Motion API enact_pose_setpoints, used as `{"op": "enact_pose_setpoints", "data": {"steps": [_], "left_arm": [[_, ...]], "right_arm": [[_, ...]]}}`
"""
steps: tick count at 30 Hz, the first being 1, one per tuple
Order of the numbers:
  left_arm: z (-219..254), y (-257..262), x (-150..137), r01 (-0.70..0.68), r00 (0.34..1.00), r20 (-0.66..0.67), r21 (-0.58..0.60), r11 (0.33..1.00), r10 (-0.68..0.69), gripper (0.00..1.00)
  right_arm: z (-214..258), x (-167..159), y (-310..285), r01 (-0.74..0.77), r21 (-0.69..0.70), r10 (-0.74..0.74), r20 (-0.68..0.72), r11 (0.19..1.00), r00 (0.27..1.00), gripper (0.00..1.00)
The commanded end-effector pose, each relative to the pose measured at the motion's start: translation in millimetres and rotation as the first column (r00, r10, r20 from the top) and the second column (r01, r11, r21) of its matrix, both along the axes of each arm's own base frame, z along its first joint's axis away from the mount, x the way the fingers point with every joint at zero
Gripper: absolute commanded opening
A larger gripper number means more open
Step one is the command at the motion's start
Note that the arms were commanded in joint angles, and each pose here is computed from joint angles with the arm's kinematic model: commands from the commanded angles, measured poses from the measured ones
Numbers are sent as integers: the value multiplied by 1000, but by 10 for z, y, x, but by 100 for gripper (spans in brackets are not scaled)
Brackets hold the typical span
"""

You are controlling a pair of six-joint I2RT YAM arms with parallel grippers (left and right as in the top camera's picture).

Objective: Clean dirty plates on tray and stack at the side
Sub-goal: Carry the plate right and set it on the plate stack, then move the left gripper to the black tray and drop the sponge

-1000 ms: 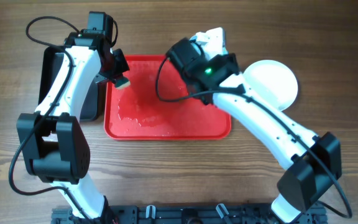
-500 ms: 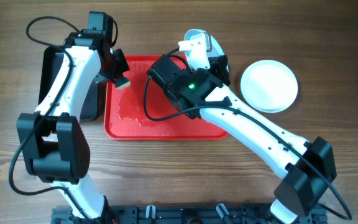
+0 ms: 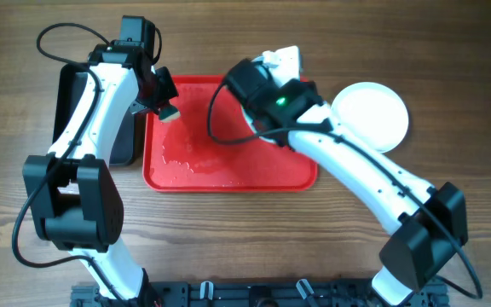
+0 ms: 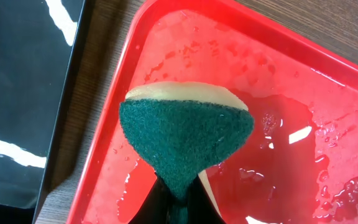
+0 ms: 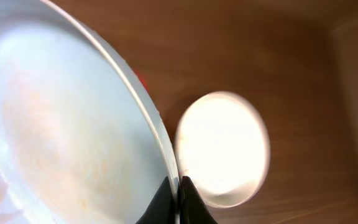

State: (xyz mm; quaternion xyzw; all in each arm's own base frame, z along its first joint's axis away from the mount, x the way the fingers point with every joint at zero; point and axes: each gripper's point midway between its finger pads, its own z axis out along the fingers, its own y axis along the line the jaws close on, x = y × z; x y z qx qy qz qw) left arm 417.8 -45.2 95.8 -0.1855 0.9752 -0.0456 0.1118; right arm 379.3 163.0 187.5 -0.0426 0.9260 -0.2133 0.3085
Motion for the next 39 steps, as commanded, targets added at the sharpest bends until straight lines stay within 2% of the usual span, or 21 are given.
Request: {"op": "enact_pose_setpoints", "data": {"steps": [1, 8, 12, 20, 24, 28, 33, 39], "left_arm": [[-50, -46, -11, 21, 1000, -10, -9, 1000, -21, 4], [-49, -97, -12, 33, 999, -8, -8, 999, -33, 4], [-49, -112, -13, 38, 999, -7, -5, 999, -38, 4], [-50, -115, -17, 38, 999, -9, -5, 999, -38, 4], [-50, -115, -16, 38, 999, -8, -5, 999, -38, 4], [-49, -115, -15, 38, 999, -8, -5, 999, -38, 4], [-49, -115, -13, 38, 999, -7, -5, 999, -38, 4], [-45, -118, 1, 38, 999, -1, -6, 999, -38, 4]], "right_arm": [[-255, -42, 144, -61, 225, 103, -181, 972, 978, 4], [-154, 85, -14, -27, 547, 185, -235, 837, 954, 4], [30, 199, -424, 32, 657, 144, -212, 753, 967, 4], [-20, 206, -1609, 270, 632, -120, -270, 726, 955, 4], [-157, 63, -2149, 404, 558, -267, -312, 725, 912, 4], [-474, -177, -2556, 543, 465, -404, -369, 699, 837, 4], [-919, -333, -2653, 584, 456, -427, -406, 671, 808, 4], [-1150, -272, -2489, 541, 531, -374, -395, 652, 839, 4]]}}
